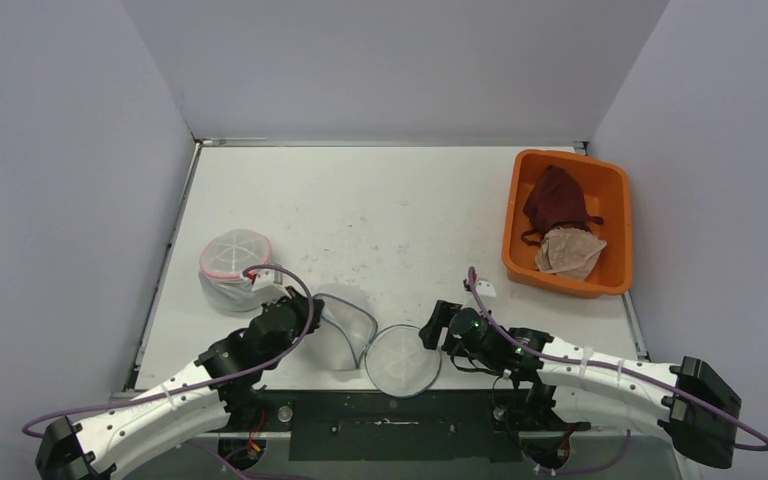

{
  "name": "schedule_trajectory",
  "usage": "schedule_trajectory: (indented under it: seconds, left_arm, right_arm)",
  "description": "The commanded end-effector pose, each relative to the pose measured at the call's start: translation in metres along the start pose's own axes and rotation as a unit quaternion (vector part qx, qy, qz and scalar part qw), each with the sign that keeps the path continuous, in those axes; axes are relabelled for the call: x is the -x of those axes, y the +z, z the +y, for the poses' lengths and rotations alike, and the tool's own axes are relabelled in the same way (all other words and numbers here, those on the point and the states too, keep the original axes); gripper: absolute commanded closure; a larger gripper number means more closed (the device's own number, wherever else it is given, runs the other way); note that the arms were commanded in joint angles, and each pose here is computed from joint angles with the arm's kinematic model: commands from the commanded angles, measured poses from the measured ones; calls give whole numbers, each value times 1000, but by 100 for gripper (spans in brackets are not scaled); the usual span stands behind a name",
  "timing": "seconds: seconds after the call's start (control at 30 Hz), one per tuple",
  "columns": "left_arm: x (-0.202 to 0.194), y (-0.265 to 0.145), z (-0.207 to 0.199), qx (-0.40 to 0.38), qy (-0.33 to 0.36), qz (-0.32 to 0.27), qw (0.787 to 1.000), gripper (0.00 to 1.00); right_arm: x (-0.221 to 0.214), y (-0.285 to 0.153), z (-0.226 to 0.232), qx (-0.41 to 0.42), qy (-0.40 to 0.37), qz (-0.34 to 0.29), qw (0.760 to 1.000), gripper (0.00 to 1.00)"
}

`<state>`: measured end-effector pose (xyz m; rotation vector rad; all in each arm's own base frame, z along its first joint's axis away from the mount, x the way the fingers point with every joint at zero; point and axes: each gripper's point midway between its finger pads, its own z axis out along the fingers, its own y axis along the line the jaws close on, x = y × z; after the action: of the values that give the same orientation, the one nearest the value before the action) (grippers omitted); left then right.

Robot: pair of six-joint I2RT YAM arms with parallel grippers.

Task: Unzip the laundry bag and remove the bra
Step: Close the laundry bag at the center of the board.

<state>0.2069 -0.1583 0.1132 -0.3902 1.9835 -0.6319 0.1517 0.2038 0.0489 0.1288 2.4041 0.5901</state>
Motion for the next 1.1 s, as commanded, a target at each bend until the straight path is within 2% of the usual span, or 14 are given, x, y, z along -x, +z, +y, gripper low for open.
schedule_trajectory:
  seconds: [0.0,0.53,0.67,0.83,0.93,1.07]
  left_arm:
    - [4,-1,-2,-2,-13,-5,1000,100]
    - [3,-5,-3,-11,-13,0,1000,100]
    - [3,-6,-5,-14,-14,4,1000,100]
    - [1,-7,-6,-16,-15,8,1000,100]
    - [1,-7,-8,-17,-12,14,1000,100]
    - [1,-8,-19,-30,-7,26,999,100]
  right_arm:
    - [-2,4,2,-12,40,-9,999,26]
    - [-49,3,-11,-38,13,56,998,49]
    - [-51,3,-13,-39,11,57,998,65]
    - [-25,-6,-1,-23,12,7,1000,94]
    - [5,-20,13,-6,-8,-40,999,95]
    - [70,-54,40,-6,-66,-129,989,95]
